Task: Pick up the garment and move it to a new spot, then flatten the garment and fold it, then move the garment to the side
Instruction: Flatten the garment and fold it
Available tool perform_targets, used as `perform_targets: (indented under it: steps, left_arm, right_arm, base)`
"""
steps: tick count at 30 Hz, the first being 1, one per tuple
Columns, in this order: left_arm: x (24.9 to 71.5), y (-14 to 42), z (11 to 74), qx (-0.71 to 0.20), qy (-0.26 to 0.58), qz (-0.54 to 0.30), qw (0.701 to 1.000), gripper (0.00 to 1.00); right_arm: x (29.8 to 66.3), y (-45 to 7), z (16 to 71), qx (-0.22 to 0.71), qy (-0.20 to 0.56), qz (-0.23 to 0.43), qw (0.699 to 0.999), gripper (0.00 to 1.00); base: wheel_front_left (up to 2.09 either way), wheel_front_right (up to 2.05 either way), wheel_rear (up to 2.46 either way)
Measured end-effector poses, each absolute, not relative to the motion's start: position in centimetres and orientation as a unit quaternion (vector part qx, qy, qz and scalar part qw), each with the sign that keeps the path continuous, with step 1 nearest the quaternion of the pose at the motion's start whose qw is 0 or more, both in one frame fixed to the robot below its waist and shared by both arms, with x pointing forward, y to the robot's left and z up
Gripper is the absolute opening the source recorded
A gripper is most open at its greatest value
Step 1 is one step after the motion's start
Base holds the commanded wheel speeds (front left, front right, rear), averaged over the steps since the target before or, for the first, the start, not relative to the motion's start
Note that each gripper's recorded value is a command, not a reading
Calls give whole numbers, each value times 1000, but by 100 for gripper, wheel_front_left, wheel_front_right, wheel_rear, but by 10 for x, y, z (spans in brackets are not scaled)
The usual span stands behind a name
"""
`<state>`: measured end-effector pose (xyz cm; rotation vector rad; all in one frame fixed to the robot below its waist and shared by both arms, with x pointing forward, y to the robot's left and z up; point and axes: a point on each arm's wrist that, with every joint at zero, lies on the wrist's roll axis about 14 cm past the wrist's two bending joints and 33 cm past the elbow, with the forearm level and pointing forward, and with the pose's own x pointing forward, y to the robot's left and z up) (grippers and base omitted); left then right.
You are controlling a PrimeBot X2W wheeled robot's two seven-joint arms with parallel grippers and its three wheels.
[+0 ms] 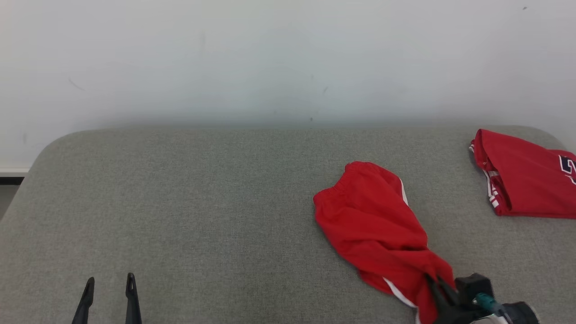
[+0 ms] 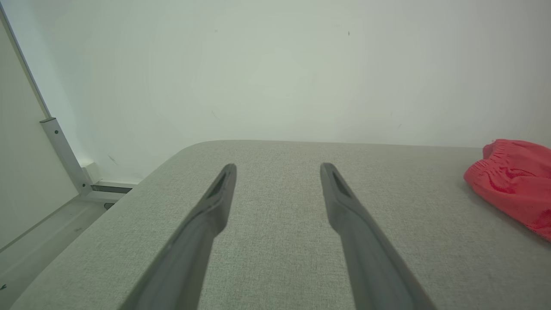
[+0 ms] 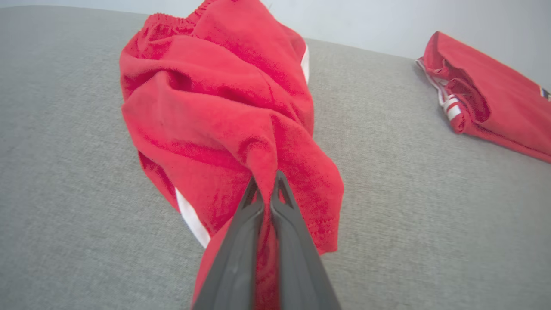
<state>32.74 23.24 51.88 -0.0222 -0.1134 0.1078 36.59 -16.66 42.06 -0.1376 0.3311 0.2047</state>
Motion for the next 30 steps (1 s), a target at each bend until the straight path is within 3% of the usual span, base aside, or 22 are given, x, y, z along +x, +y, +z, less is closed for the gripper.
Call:
perform_targets:
  steps: [7, 12, 13, 14, 15, 30]
  left_arm:
    - [329, 229, 518, -15, -56, 49, 997, 100]
    - [330, 225, 517, -19, -56, 43, 997, 100]
    - [330, 225, 517, -21, -56, 42, 997, 100]
    - [330, 224, 516, -21, -55, 43, 997, 100]
    - [329, 224, 516, -22, -55, 43, 997, 100]
    - [329, 223, 514, -26, -54, 42, 997, 100]
  right_arm:
    - [377, -242, 462, -106, 117, 36, 987, 0]
    - [368, -268, 466, -110, 127, 10, 986, 0]
    - [366, -268, 464, -100, 132, 8, 986, 19]
    - [365, -266, 463, -89, 134, 9, 987, 45]
    - [364, -263, 464, -87, 131, 12, 988, 100]
    - [366, -210, 515, -53, 41, 73, 995, 100]
  base:
    - [0, 0, 0]
    - [0, 0, 0]
    - [0, 0, 0]
    - [0, 0, 0]
    - [0, 0, 0]
    - [0, 0, 0]
